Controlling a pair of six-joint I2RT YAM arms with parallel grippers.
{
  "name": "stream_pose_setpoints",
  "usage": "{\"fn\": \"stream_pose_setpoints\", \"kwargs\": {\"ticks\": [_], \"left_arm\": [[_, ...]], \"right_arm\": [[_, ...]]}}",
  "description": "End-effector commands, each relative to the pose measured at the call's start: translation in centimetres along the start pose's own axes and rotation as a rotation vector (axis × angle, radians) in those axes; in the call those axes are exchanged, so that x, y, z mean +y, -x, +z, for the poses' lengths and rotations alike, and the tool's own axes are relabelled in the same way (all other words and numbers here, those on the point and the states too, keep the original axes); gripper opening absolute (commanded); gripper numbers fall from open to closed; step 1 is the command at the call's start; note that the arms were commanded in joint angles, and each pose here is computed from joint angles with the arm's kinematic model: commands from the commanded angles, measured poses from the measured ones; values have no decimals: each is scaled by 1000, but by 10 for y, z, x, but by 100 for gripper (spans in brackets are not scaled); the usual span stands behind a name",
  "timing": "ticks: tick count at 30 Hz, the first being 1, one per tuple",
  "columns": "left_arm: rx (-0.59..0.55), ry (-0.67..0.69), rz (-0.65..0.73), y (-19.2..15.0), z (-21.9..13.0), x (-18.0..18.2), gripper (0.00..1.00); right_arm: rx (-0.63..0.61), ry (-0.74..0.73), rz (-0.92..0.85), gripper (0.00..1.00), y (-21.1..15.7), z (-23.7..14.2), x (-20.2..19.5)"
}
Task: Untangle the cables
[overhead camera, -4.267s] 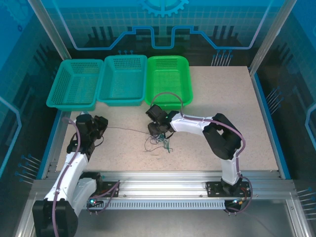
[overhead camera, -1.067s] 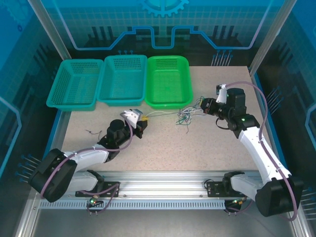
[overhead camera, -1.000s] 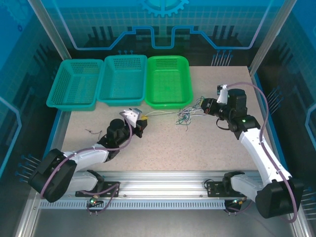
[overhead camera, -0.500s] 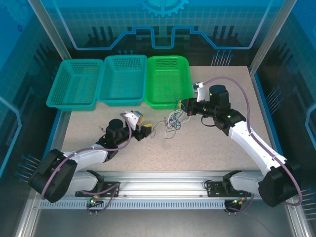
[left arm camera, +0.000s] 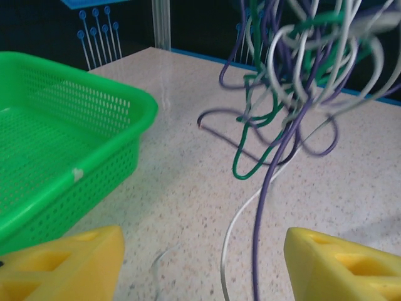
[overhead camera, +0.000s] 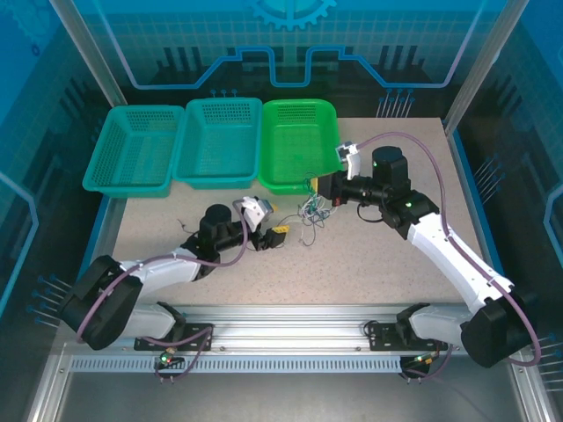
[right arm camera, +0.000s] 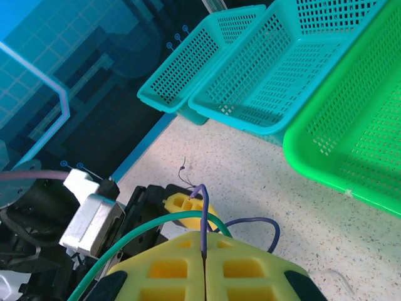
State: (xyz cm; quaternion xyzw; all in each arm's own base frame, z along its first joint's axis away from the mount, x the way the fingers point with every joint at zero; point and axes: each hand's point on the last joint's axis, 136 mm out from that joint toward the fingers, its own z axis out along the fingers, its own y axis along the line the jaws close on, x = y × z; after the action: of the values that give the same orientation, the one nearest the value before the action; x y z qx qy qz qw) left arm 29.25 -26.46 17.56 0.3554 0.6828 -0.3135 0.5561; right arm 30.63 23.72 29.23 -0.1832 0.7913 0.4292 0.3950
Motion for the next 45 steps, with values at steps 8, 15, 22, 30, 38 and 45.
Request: {"fn": "stream_pose_setpoints", "kwargs": {"ticks": [8,15,22,30,38,45], "left_arm": [[-79,-63,-15,31,22,-1,50],[-77,-58,-22,28,20,0,0],[-185,383,-287,34,-42,78,0],[-110,458,-401,20,-75,89,0],[40,229,-373,-11,-15,43,0],[102,225,-403,-35,-4,36,0]], "right_arm": [[15,67,-52,0,5,3,21],[20,10,-24,0,1,7,8],[-61,-534,323,0,-46,-48,-127],[-46,-728,579,8,-134,-95,-195],[234,-603,493,26,-188,-39,-164],[230,-390,127,48,-128,4,-89]]}}
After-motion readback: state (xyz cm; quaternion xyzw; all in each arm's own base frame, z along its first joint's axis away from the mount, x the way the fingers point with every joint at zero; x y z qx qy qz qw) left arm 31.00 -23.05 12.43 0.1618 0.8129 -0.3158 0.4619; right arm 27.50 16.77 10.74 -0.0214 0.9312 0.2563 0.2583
